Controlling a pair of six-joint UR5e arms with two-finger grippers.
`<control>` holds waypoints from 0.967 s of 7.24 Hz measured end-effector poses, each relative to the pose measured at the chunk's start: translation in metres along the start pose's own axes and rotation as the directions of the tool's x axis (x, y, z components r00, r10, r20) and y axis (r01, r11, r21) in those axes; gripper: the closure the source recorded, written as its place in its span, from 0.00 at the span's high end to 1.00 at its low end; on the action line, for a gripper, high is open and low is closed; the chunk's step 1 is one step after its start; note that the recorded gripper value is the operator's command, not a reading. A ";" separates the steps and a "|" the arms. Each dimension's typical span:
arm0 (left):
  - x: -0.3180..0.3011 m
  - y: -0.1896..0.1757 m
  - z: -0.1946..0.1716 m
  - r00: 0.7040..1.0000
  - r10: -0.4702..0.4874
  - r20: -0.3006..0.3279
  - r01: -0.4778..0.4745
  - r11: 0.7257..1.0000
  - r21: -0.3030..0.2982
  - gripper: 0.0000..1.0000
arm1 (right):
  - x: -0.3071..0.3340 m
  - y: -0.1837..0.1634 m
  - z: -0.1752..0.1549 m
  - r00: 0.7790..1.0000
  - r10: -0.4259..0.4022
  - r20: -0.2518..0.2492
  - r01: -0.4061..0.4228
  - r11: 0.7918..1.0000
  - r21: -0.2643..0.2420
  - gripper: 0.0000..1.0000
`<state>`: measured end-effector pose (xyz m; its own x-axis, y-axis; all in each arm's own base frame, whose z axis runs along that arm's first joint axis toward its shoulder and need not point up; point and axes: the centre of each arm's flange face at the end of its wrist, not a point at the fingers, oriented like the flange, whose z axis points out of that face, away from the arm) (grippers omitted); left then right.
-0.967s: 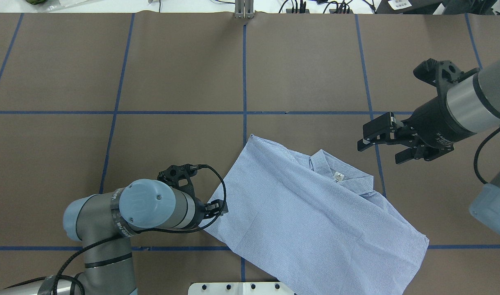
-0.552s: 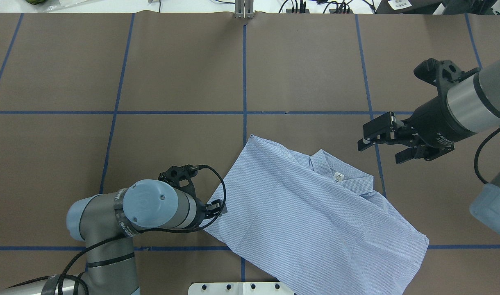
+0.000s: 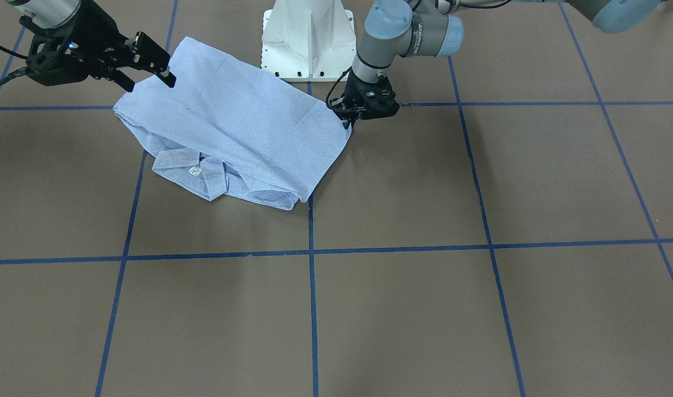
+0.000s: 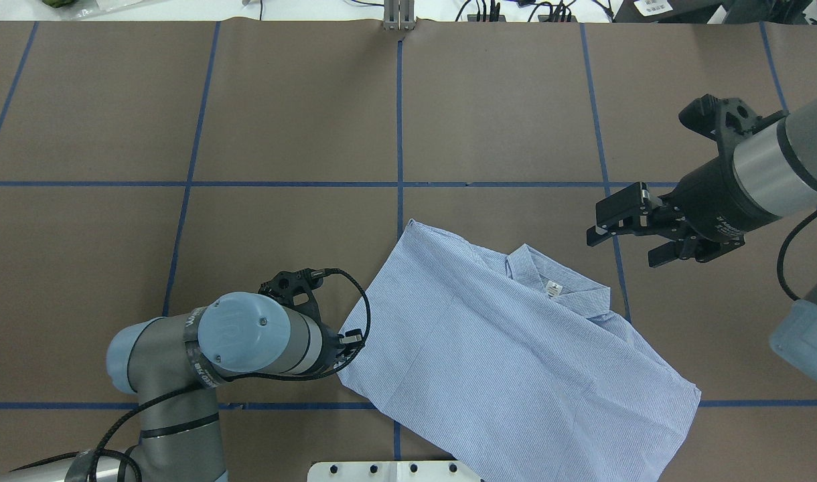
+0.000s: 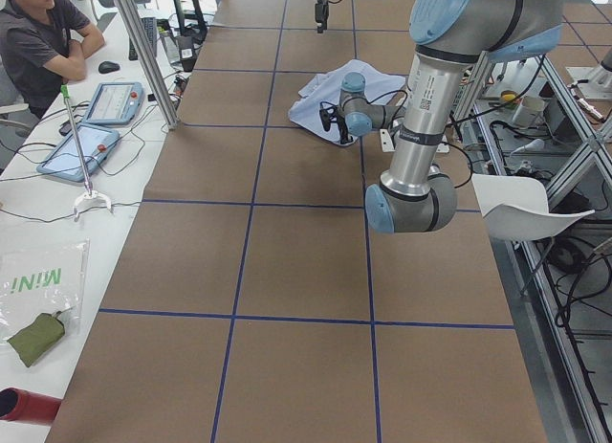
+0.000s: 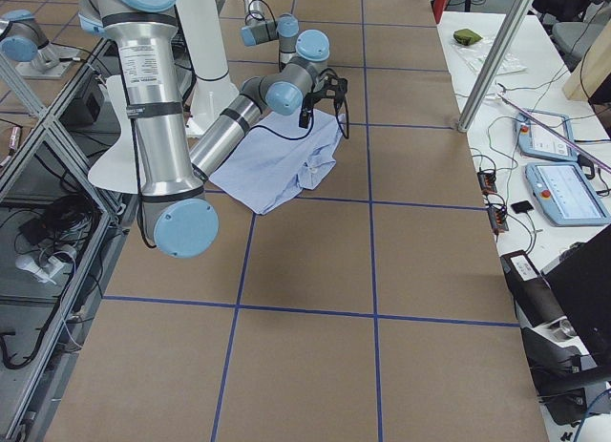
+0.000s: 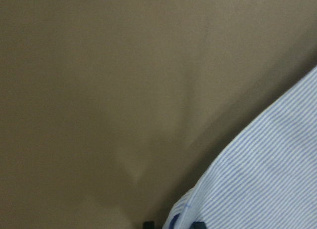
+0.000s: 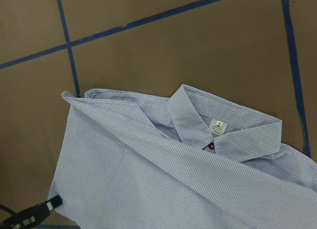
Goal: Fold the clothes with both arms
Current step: 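Grasp the shirt corner nearest the left gripper, then drag the shirt away from the robot with the left gripper to straighten it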
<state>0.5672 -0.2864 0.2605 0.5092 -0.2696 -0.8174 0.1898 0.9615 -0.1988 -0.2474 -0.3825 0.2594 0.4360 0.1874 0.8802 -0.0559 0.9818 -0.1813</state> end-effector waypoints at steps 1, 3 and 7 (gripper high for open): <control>0.003 0.001 -0.006 1.000 0.002 -0.012 -0.002 1.000 -0.002 0.00 | 0.001 0.000 0.000 1.000 0.001 0.000 -0.001 1.000 0.001 1.00; 0.008 -0.022 -0.021 0.999 -0.009 -0.034 0.010 1.000 0.030 0.00 | 0.001 -0.003 -0.005 1.000 0.004 0.003 -0.004 1.000 0.012 1.00; 0.047 -0.140 -0.053 0.997 -0.047 -0.069 0.059 0.980 0.189 0.00 | 0.003 -0.012 -0.017 1.000 0.013 0.013 -0.014 0.999 0.046 1.00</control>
<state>0.5200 -0.4310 0.2209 0.4408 -0.3101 -0.8424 0.3747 0.9163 -0.1412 -0.2305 -0.3947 0.2567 0.4238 0.2007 0.8832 -0.1035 0.9795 -0.1730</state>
